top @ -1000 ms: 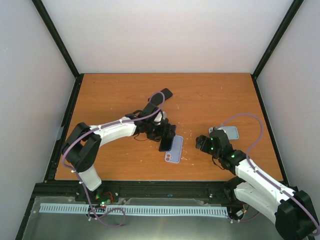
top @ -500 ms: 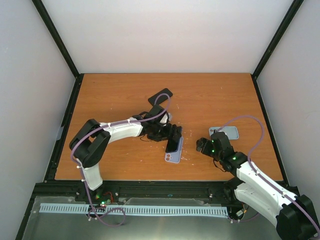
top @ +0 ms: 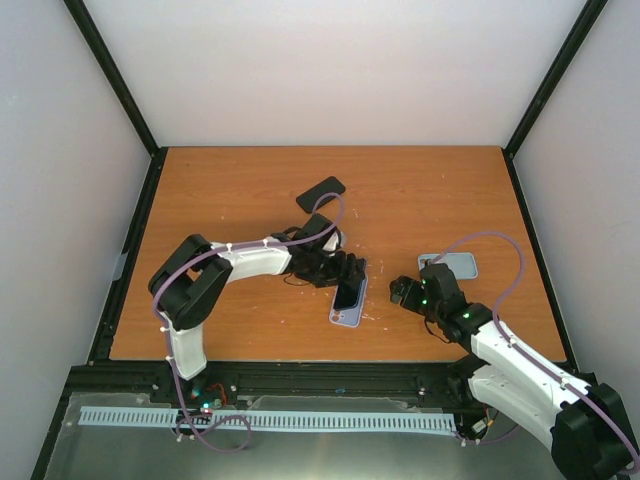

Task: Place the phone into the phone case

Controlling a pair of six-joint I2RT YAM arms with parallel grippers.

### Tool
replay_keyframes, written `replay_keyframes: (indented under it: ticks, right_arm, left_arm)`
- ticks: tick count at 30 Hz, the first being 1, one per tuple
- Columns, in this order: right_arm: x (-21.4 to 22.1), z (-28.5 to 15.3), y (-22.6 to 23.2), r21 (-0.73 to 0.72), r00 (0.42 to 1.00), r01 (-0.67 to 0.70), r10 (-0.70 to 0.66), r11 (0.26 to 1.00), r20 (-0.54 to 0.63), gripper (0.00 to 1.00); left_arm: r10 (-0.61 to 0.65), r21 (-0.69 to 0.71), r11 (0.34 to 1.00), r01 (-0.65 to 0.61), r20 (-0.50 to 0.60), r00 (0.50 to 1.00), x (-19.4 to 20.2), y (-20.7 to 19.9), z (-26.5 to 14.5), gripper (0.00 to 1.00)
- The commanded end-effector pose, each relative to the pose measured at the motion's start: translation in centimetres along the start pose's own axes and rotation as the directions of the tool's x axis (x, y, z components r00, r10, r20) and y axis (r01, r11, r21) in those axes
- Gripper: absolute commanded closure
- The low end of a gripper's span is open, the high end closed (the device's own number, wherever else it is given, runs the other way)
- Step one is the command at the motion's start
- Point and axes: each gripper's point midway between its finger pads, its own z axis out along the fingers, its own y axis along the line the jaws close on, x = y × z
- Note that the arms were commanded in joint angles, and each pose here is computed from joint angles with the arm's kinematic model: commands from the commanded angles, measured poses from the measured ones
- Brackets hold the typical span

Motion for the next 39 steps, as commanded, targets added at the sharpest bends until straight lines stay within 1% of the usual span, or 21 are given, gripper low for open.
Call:
replay_keyframes:
  ticks: [1,13,25,30,34,39]
  right_arm:
    - [0.1,0.3,0.1,-0.016,1.0,-0.012,0.012,1.0,0.003,0.11]
    - [0.3,0.2,-0.1,-0.016,1.0,-0.017,0.017,1.0,0.0,0.11]
    - [0.5,0.1,0.0,-0.026,1.0,-0.022,0.022,0.999,-0.007,0.11]
    - [0.5,0.1,0.4,-0.044,1.0,-0.006,0.005,0.999,-0.014,0.11]
    - [0.7,0.3,0.7,-0.058,1.0,-0.004,0.003,0.998,-0.028,0.12]
    - [1.7,0.8,1.4,-0.107,0.997,-0.026,0.018,0.994,-0.076,0.13]
  left_arm:
    - [-0.001,0.066,0.998,0.001,-0.009,1.0,0.3,-2.0,0.2,0.44]
    - [0.055,0.044,0.997,-0.057,0.037,0.998,0.7,-3.5,-1.2,0.44]
    - [0.043,-0.006,0.999,-0.043,0.015,0.999,1.7,-1.6,-0.4,0.44]
    - [0.034,-0.018,0.999,-0.034,-0.005,0.999,2.1,-1.0,0.1,0.38]
    - [0.027,-0.034,0.999,-0.027,-0.008,1.0,2.2,-0.7,0.1,0.3]
    - [0.019,-0.047,0.999,-0.02,-0.018,1.0,2.4,-0.3,0.3,0.26]
